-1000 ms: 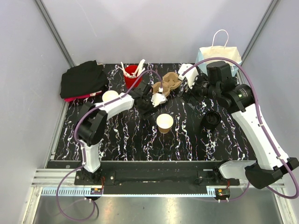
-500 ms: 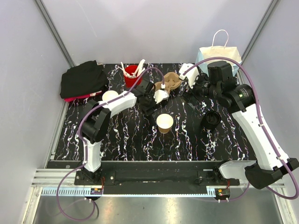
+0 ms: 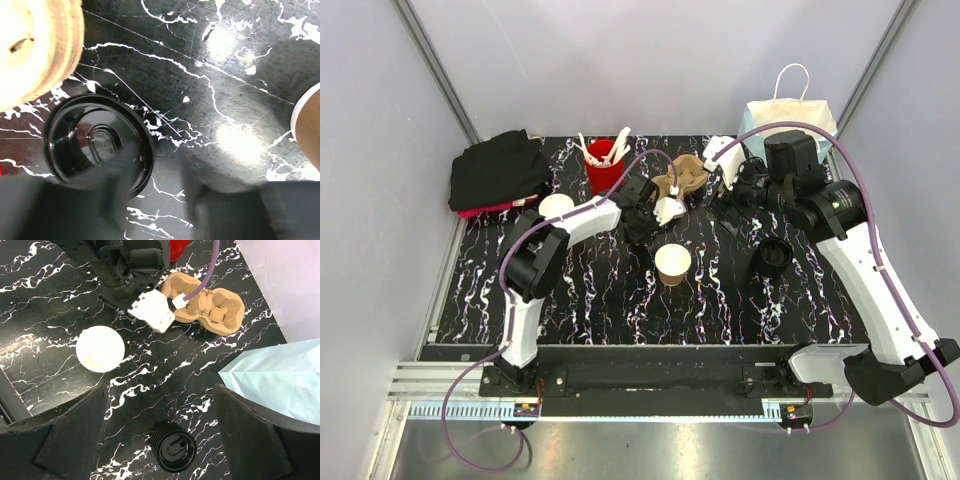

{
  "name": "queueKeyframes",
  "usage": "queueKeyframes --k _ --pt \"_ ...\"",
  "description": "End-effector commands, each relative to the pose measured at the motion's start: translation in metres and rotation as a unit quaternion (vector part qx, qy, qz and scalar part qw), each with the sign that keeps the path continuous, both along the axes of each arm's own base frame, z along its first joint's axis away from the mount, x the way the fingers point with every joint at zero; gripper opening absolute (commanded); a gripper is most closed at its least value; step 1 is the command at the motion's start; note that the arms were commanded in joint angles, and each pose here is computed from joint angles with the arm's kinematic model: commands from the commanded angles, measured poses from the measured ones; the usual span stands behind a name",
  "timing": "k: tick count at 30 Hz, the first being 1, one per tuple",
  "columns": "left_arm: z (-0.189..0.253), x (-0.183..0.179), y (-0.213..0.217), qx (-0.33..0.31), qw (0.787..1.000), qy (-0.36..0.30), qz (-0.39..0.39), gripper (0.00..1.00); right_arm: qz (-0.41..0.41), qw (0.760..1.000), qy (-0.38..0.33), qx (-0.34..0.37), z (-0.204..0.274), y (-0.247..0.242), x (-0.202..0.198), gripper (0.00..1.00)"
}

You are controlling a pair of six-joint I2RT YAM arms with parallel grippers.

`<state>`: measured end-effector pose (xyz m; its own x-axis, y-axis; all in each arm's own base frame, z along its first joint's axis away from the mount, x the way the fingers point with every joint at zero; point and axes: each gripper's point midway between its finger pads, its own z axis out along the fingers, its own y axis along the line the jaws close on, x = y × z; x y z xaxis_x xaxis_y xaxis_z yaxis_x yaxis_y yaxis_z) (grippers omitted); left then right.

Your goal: Pack the takeout coffee

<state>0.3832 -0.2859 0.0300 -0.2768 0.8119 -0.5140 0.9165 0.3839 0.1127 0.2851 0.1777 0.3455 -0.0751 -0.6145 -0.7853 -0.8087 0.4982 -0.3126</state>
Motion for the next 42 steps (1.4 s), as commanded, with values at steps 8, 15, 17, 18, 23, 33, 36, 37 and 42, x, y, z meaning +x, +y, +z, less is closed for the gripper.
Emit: queueKeyframes --k 8,15,17,18,23,33,36,37,42 --pt "0.004 0.008 -0.001 0.005 1.0 -0.007 0.008 0.09 0.008 0.999 -0.023 0.034 0.032 0.003 -0.008 0.89" --pt "0.037 0.003 0.003 -0.008 1.0 -0.011 0.009 0.0 0.015 0.999 -0.022 0.041 0.038 0.005 -0.01 0.89" --pt "0.054 -0.004 0.006 -0.021 1.0 0.001 0.008 0.0 0.017 0.999 -0.024 0.045 0.043 0.006 -0.011 0.89" --pt "0.078 -0.004 0.006 -0.039 0.999 -0.01 0.007 0.0 0.02 0.999 -0.022 0.046 0.044 0.007 -0.011 0.89" --pt "0.169 -0.026 0.019 -0.157 0.987 0.036 0.0 0.0 0.031 0.997 -0.041 0.051 0.063 0.01 -0.011 0.9" --pt "0.372 -0.116 0.014 -0.447 0.868 0.127 -0.174 0.0 0.099 0.991 -0.066 0.067 0.092 0.032 -0.008 0.92" --pt "0.389 -0.134 0.013 -0.482 0.827 0.201 -0.207 0.0 0.119 0.987 -0.083 0.062 0.094 0.039 -0.001 0.95" --pt "0.401 -0.145 0.015 -0.494 0.802 0.243 -0.231 0.0 0.125 0.986 -0.092 0.062 0.098 0.04 0.001 0.95" --pt "0.406 -0.152 0.017 -0.495 0.781 0.294 -0.243 0.0 0.177 0.974 -0.13 0.048 0.112 0.05 0.004 0.97"
